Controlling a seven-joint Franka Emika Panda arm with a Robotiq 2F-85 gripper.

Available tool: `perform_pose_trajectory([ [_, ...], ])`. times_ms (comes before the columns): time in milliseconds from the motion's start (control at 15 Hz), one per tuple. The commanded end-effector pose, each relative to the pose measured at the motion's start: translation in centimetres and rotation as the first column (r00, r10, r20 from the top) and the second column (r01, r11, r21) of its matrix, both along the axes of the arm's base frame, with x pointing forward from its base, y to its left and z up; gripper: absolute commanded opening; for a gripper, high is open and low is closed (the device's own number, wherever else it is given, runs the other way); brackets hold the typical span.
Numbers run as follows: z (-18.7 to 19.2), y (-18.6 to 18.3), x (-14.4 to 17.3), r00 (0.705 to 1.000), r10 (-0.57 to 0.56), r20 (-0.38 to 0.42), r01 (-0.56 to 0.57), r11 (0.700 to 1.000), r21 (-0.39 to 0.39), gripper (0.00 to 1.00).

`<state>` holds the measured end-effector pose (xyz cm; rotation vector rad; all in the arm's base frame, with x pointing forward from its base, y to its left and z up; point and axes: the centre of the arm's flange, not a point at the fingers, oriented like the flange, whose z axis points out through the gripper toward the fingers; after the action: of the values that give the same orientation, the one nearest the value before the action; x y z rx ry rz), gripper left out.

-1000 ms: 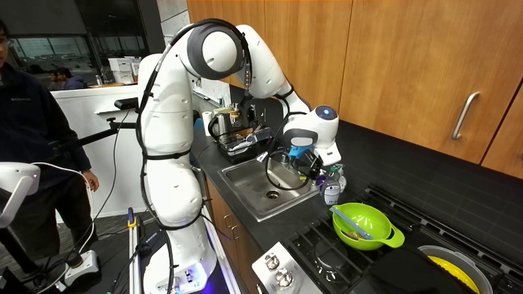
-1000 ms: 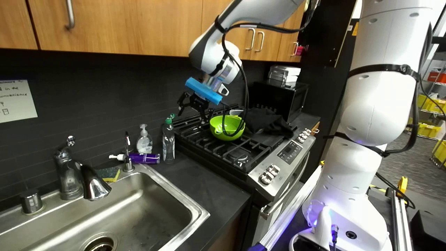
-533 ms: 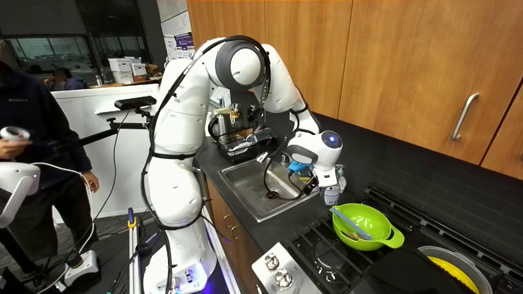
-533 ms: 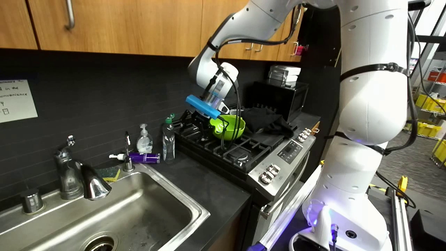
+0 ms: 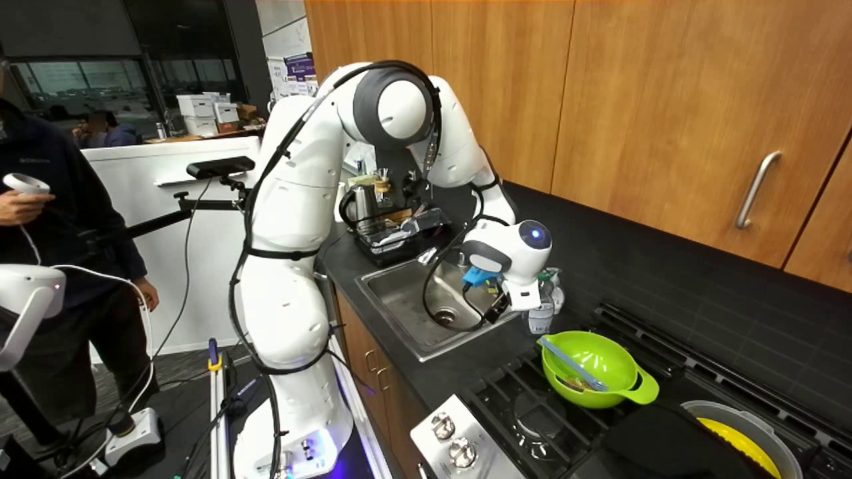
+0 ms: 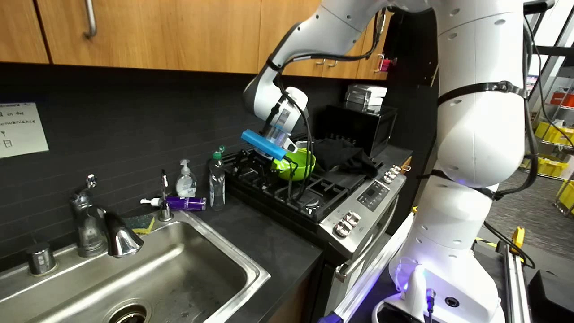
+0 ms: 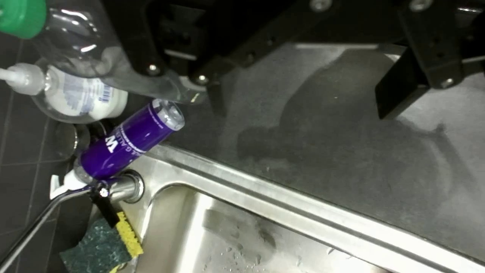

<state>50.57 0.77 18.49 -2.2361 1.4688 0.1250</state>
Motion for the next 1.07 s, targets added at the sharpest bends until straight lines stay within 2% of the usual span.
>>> perform_pose_trajectory([
  [0,-1.6,-1.0,-2.5,0.999,-0.045,0.006,0.045,0.999,0.011,1.0],
  [400,-5.0,-5.9,-4.8,0.974,-0.228,-0.017,0.228,0.973,0.045,1.0],
  [667,-5.9,-8.9,-2.9,0.947,-0.319,0.026,0.315,0.943,0.107,1.0],
  [1000,-5.5,-11.0,0.0,0.945,-0.321,0.067,0.308,0.939,0.155,1.0],
])
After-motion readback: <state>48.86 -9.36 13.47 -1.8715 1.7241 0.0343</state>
